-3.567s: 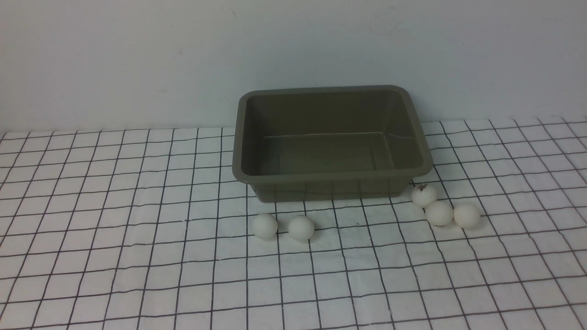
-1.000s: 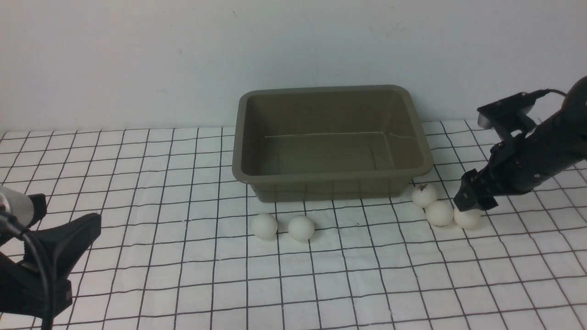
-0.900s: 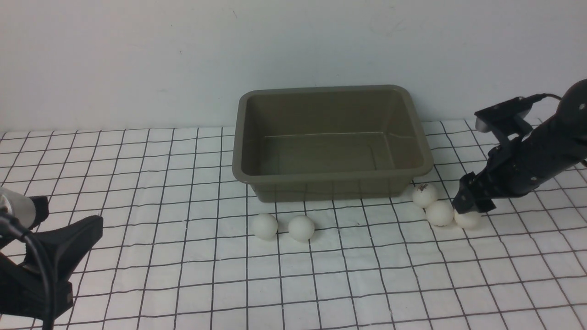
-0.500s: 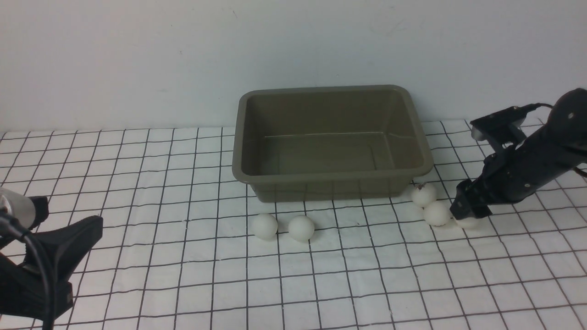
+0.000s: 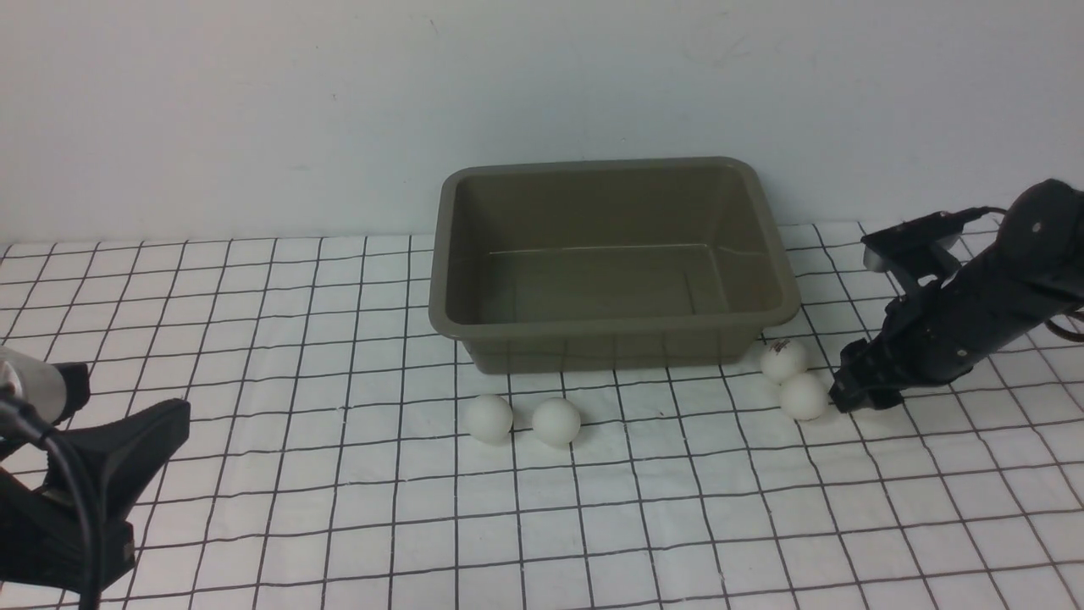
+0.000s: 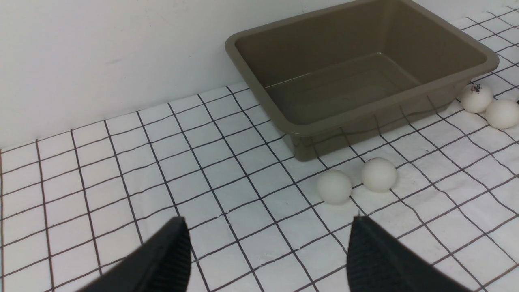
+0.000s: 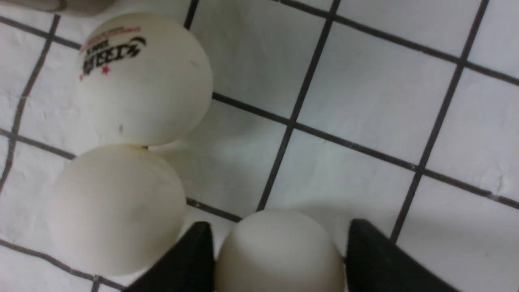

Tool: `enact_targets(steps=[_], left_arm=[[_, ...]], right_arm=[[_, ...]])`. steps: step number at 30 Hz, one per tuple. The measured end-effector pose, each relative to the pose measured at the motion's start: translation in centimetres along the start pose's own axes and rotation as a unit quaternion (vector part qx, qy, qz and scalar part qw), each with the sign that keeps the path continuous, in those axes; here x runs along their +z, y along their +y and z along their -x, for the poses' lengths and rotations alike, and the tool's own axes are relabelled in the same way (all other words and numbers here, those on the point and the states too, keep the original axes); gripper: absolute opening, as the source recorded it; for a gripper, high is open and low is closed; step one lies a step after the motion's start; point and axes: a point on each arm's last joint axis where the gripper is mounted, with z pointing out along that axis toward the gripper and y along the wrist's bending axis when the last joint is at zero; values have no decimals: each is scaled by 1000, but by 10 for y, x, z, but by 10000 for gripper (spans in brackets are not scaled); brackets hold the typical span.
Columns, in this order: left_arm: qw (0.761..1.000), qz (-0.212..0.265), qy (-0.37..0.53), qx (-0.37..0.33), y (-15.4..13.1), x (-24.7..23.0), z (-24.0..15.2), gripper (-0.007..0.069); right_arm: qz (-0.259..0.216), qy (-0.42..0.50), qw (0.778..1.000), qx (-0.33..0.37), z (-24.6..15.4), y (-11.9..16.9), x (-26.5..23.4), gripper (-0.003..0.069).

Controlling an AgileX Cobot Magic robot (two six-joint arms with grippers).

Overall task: Put the table tennis balls into the box on the white checkered tablecloth.
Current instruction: 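Reach for and grasp a ping pong ball on the table, then release the ping pong ball into the bin and lift the gripper away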

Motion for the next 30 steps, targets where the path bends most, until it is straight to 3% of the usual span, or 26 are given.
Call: enact_targets(steps=[1,6,12,17,22,30], left_arm=[[1000,0,0,0,0,0,0,468],[1000,0,0,0,0,0,0,468],[1000,0,0,0,0,0,0,468],[1000,0,0,0,0,0,0,468],[1000,0,0,0,0,0,0,468],[1000,-5,5,0,-1,0,-1,468]], right_arm=[[-1,-1,1000,0,0,0,0,355],[-4,-15,1000,0,4,0,-10,360],[-5,-107,994,-9,40,6,-64,360],[44,-184,981,-36,79,28,-98,360],[104,-206,971,-67,101,54,-88,360],[113,-181,973,-85,101,55,-57,372]])
